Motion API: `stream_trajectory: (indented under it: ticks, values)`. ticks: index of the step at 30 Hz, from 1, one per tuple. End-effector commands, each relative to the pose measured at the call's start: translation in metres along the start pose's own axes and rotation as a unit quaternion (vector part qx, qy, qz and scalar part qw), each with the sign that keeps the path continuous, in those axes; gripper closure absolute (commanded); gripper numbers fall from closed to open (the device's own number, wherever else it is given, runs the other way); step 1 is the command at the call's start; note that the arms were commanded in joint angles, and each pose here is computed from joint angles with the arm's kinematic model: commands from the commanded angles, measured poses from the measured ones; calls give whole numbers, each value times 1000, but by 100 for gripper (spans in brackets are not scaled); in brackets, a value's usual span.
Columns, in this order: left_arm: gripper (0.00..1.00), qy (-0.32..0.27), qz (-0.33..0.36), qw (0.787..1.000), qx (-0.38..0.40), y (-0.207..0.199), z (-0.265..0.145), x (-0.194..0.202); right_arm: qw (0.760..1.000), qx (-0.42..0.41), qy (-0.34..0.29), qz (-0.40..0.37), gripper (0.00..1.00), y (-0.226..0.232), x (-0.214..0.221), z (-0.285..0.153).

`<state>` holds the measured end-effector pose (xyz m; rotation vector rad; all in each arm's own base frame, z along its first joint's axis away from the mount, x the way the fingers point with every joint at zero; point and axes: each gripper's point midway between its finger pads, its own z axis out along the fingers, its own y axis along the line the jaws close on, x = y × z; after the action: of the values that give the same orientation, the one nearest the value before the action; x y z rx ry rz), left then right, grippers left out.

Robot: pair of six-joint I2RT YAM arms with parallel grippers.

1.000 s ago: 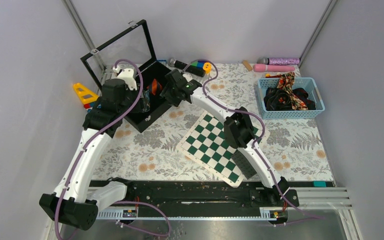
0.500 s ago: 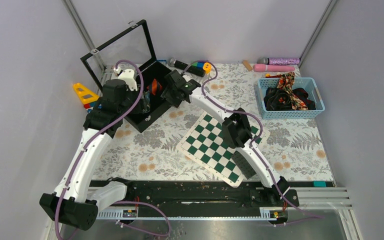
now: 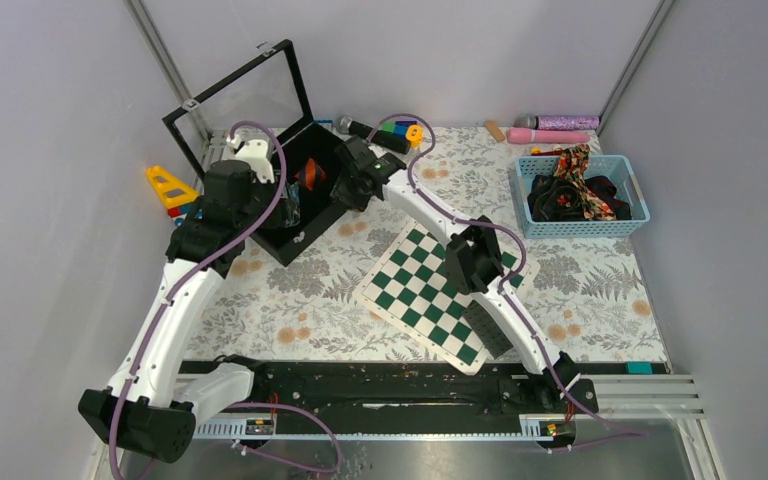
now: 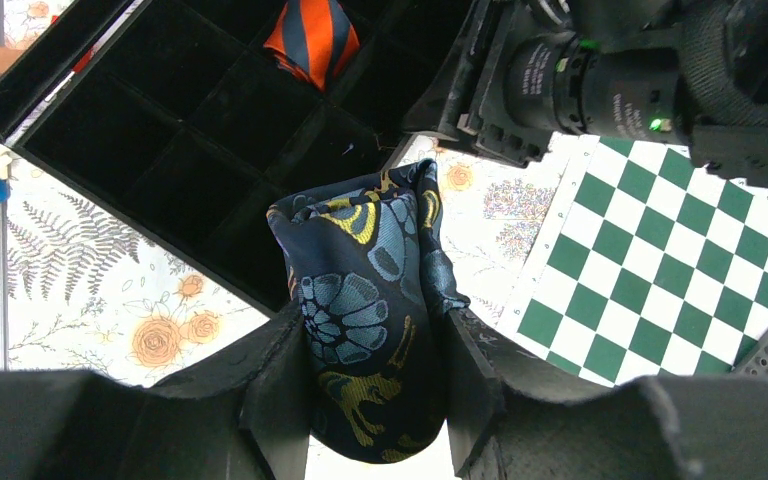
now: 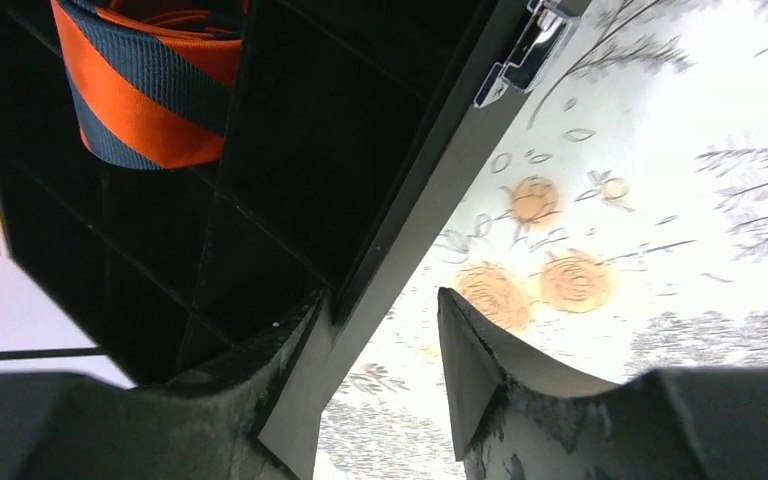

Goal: Roll the ties
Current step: Move the storage box to the center of the board.

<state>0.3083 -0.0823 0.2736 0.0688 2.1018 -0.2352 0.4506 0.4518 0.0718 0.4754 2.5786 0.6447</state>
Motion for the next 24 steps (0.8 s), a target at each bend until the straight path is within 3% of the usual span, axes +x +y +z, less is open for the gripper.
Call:
stream_trajectory:
  ticks: [1,24]
  values:
    - [60,-29,-1,1000,9,-2,-2,-12,985,154,-1,-78,52,-92,-30,-12]
    - [62,8,-9,999,49,-18,17,-3,912,327,6,-248,55,-181,-55,-103]
